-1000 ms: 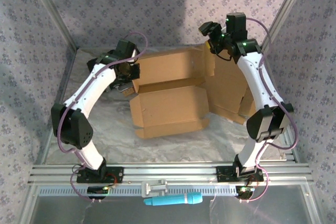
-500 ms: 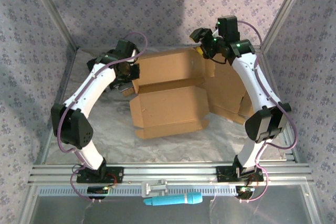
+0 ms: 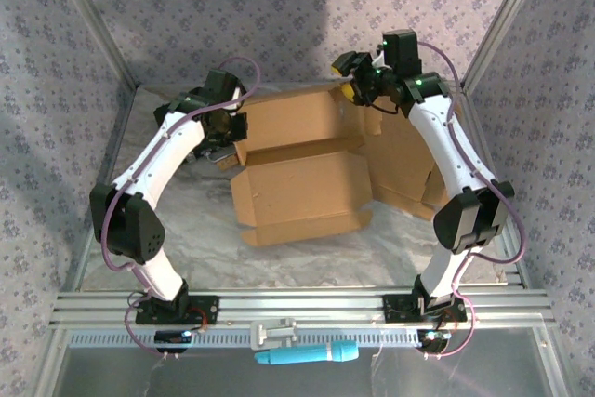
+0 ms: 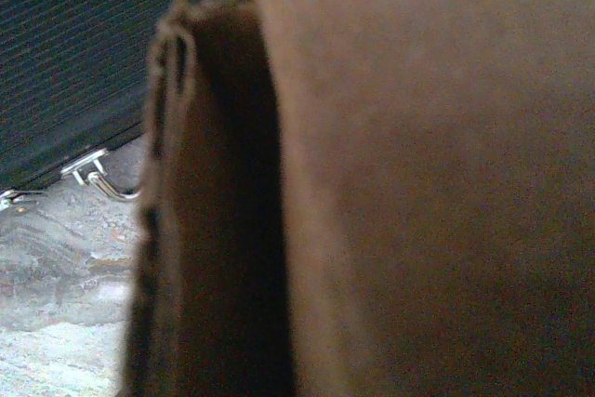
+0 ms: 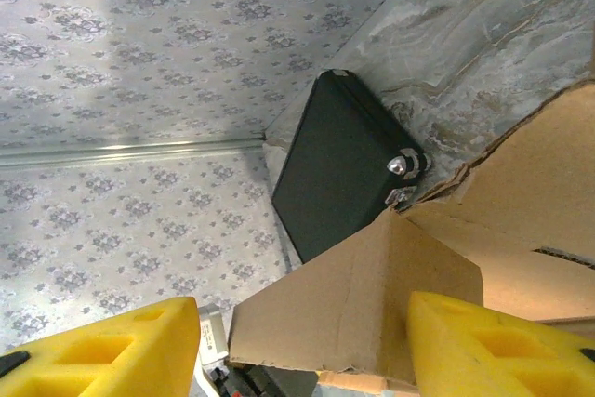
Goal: Fold the paper box
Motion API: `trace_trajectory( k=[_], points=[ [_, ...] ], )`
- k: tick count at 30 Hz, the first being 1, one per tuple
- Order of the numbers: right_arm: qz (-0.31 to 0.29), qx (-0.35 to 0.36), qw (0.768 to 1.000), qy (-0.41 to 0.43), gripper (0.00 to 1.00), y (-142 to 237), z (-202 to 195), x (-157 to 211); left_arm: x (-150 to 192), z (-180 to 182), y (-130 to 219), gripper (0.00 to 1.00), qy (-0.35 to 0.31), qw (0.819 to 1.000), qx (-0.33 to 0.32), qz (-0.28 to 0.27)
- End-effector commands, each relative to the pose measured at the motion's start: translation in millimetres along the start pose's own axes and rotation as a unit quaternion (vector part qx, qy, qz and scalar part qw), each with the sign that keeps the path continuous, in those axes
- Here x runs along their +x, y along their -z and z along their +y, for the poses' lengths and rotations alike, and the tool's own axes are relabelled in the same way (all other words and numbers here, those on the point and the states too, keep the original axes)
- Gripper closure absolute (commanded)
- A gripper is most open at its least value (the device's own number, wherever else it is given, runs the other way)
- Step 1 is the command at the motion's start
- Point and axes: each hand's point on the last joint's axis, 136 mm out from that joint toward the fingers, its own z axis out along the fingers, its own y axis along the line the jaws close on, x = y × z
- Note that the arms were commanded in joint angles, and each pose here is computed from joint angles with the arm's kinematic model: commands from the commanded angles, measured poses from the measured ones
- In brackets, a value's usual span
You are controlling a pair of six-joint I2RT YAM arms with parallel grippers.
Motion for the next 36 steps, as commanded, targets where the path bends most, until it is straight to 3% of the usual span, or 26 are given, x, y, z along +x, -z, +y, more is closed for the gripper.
trace_trajectory(
  k=[1, 8, 18, 25, 36],
  points=[
    [0.015, -0.020, 1.000, -0.004, 0.39, 6, 11, 8, -8, -8, 17, 1.00, 0.005, 1.000, 0.023, -0.017],
    [0.017, -0.014, 1.000, 0.001, 0.38, 16, -1, 2, -10, -9, 19, 1.00, 0.012, 0.999, 0.027, -0.020],
    [-0.023, 0.119, 0.989, 0.086, 0.38, 69, -85, 3, -28, -6, 17, 1.00, 0.011, 0.999, 0.024, -0.035],
    [-0.011, 0.164, 0.981, 0.100, 0.38, 55, -134, 21, -37, -8, 16, 1.00, 0.006, 0.999, 0.026, -0.038],
    [-0.003, 0.174, 0.976, 0.130, 0.39, 20, -140, 4, -39, -9, 16, 1.00, 0.006, 0.999, 0.030, -0.035]
  ],
)
